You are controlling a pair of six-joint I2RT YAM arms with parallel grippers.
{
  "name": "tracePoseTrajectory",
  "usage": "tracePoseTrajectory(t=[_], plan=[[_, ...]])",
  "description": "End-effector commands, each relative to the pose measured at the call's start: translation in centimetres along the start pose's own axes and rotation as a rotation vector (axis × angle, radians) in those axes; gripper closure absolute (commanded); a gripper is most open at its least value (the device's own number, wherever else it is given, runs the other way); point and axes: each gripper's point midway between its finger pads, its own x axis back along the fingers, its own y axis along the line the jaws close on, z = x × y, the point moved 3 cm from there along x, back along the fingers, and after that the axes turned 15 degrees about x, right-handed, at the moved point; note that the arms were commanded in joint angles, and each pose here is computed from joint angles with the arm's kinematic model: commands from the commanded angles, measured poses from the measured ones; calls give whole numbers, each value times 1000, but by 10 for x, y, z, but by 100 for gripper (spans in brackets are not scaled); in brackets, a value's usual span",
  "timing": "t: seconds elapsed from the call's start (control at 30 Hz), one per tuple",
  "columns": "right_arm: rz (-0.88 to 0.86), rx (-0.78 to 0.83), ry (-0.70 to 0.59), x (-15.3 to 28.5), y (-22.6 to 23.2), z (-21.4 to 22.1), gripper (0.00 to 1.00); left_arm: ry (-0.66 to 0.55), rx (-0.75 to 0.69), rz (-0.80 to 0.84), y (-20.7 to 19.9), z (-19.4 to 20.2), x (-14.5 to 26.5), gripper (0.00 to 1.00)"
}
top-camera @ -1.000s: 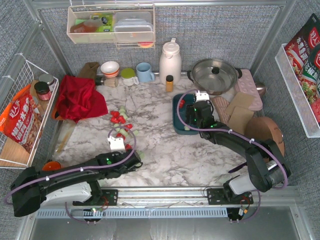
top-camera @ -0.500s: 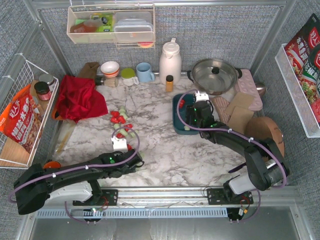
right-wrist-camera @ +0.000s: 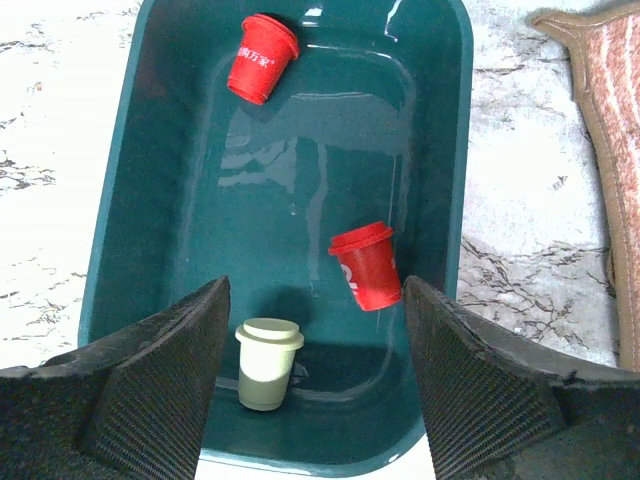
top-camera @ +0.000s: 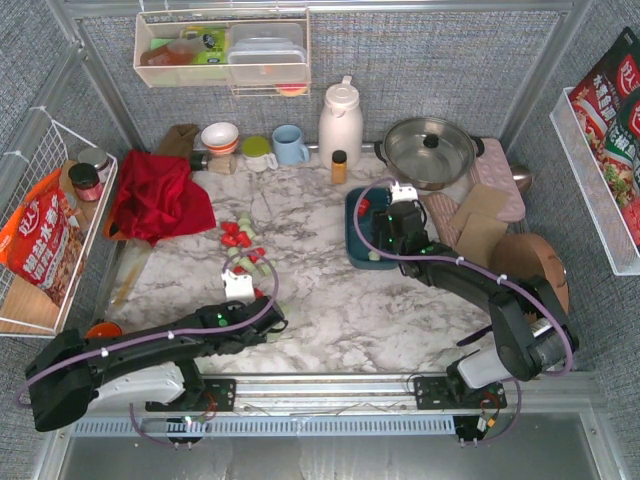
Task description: Mix the coffee capsules in the storage basket
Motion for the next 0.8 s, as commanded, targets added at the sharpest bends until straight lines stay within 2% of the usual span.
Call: tracePoseTrajectory(t=[0.0,0.17,0.43,0.63,0.77], plan=[[-8,-11,-6,2,1,-6,26,-39,-3,-1,-1,-11,8,58],[-68,-22,-2,14,6,-18,26,-81,-9,59,-15,-32,30,61],[-323,-47,-34,56,38,-44,27,-195,-133,356,-78,-67,60,64],[-531,-2,-57,96,73,-63,31,-385,-302,602,-134,-88,67,68],[-709,57,-69,128,108,-70,35,-542,-313,741,-161,-99,70,68]])
